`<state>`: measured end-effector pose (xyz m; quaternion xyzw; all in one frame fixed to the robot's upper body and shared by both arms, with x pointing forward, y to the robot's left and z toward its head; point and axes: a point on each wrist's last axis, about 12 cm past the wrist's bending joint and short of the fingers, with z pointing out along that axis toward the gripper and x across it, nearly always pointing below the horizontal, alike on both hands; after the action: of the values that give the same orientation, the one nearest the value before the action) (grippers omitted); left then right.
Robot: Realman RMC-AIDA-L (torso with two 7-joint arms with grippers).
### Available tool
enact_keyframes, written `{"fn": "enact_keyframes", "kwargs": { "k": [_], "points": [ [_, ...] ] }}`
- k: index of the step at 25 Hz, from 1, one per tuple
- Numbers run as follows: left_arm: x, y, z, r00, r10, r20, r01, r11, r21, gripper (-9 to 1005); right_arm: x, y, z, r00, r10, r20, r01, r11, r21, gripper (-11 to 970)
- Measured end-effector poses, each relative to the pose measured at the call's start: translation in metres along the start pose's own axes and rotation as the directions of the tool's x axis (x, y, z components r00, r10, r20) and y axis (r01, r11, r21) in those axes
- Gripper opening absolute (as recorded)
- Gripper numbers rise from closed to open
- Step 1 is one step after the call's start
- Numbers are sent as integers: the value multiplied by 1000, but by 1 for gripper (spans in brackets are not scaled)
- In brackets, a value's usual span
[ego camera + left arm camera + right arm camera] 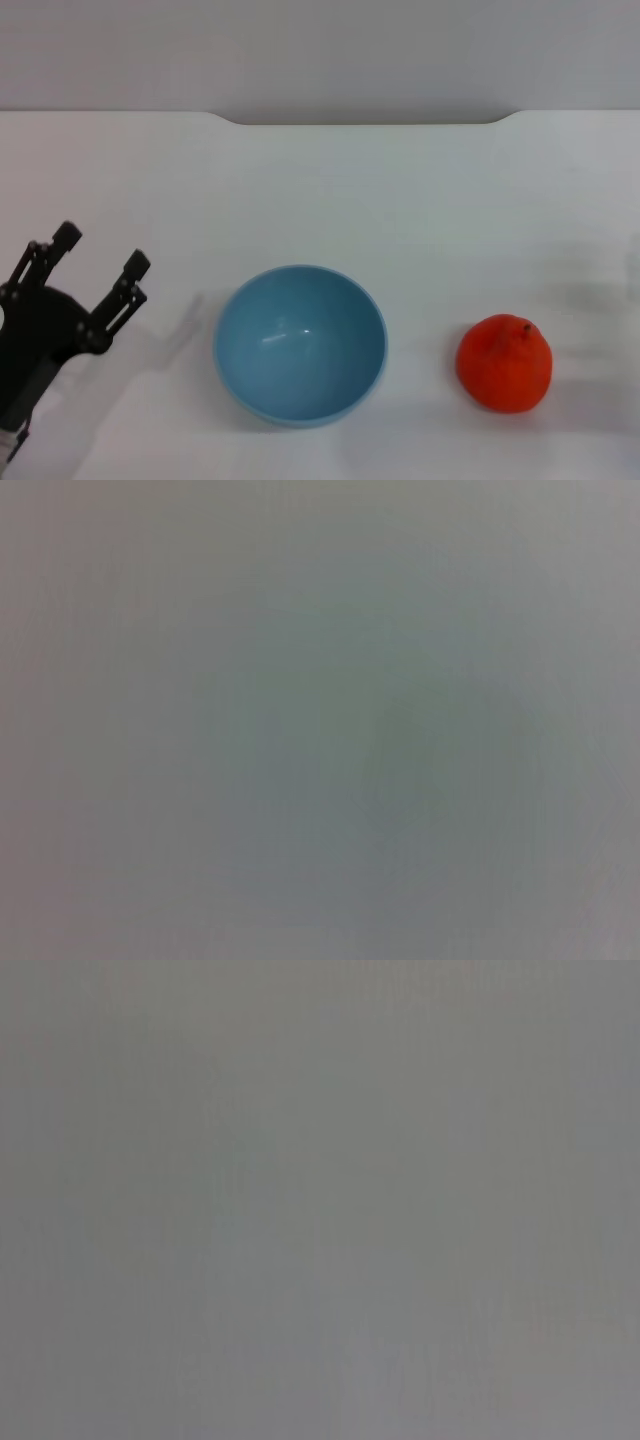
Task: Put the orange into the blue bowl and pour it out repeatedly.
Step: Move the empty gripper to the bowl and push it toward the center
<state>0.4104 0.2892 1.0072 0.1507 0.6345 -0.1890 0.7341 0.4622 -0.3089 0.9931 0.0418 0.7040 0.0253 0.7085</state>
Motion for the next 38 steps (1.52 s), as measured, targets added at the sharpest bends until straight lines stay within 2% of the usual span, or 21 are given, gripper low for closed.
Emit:
{"fn": "enact_keyframes", "kwargs": {
  "k": [3,5,8,11,15,19,22,26,28,33,38],
  "points": [
    [-8,9,18,999,-22,41,20,999,39,801,0,-1,0,1000,-2,0,2,1000,3,404],
    [-14,19,38,996,-77,50,72,994,86,801,-1,-1,1,1000,-2,1,2,1000,3,404],
    [-24,37,74,978,-204,-27,206,963,175,801,-1,-1,2,1000,-2,2,2,1000,2,404],
    [-38,50,108,955,-256,-146,287,923,256,801,-1,-1,2,1000,-2,1,2,1000,3,404],
    [-62,53,153,933,-194,-302,296,891,343,801,-1,-2,1,1000,-2,0,2,1000,6,403],
    [-94,42,185,879,-62,-474,279,872,402,800,0,-3,1,1000,-5,-5,5,1000,9,403],
    [-114,31,198,816,52,-576,233,882,410,800,1,-6,3,1000,-17,-22,17,1000,14,403],
    [-136,20,205,683,168,-711,138,926,352,800,0,-10,8,999,-25,-31,26,999,28,402],
    [-145,14,203,635,203,-745,111,931,347,800,0,-12,10,999,-23,-33,25,999,45,402],
    [-163,-3,197,544,234,-806,79,942,327,800,0,-19,13,999,-18,-48,22,996,88,401],
    [-159,-8,194,472,223,-853,61,957,284,799,-2,-26,17,999,-16,-45,22,991,131,401]
  ]
}}
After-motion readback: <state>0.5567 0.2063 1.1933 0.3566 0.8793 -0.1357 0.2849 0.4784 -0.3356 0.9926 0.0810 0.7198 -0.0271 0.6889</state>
